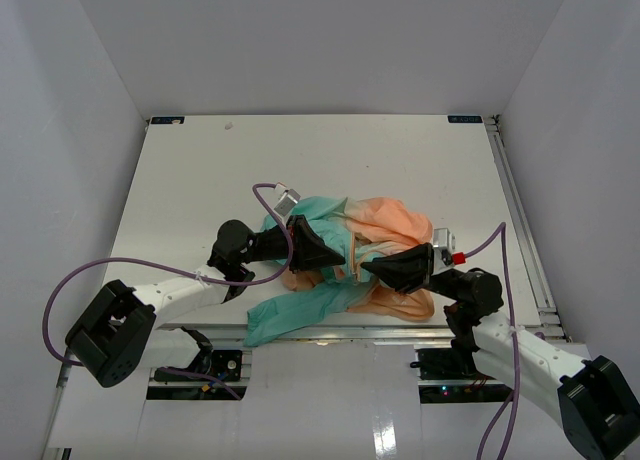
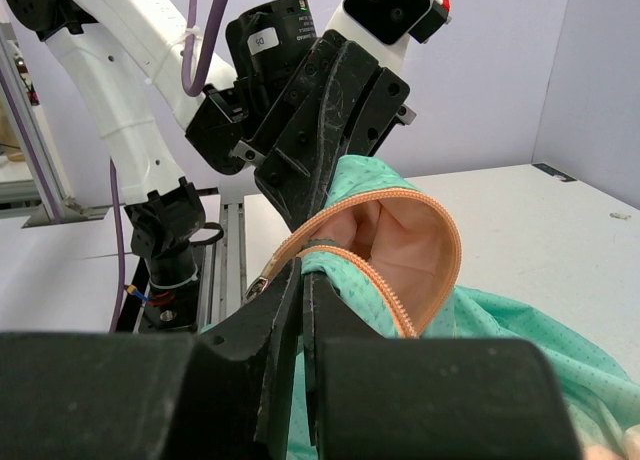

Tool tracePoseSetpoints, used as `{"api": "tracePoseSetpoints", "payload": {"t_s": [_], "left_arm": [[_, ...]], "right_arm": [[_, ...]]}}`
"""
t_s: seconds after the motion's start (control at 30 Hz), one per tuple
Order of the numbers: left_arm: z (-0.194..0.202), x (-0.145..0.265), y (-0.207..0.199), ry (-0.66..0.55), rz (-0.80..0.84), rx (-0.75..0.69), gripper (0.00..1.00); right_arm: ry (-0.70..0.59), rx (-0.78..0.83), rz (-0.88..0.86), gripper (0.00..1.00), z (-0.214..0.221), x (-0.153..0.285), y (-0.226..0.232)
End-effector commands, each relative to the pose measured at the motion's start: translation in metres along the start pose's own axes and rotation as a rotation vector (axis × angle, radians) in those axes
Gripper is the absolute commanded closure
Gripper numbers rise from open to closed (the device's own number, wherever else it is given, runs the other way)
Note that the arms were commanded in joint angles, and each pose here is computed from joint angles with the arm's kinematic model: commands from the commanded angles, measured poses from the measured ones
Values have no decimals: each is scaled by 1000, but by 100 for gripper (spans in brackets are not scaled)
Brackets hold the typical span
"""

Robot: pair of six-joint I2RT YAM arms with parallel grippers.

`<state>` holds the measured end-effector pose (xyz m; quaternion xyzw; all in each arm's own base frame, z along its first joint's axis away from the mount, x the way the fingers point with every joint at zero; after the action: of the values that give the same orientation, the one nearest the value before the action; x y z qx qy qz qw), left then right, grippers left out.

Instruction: Zip up the jacket

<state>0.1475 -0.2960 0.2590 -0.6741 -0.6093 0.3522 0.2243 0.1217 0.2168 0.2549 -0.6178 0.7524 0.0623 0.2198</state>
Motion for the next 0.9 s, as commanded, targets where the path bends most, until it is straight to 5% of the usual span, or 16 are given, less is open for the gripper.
{"api": "tracePoseSetpoints", "payload": {"t_s": [0.0,0.87], "left_arm": [[-6,-2,-11,-12,29,-48,100],[-9,-2,-11,-20,18,-56,100]], "right_arm": [[-111,87,-46,92,-34,-10,3],[-104,85,-53,92,-34,-12,4]]}}
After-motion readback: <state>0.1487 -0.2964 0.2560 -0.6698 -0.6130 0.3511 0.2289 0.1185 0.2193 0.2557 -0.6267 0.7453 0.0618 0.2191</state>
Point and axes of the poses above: each gripper's point midway between its finger pads, its own x axis back along the fingers, its own y axis along the line the jaws close on, z = x × y, the point moved 3 cm from there along x, back along the fingers, and after that the axes turned 12 degrees about x, right-handed, at the moved point
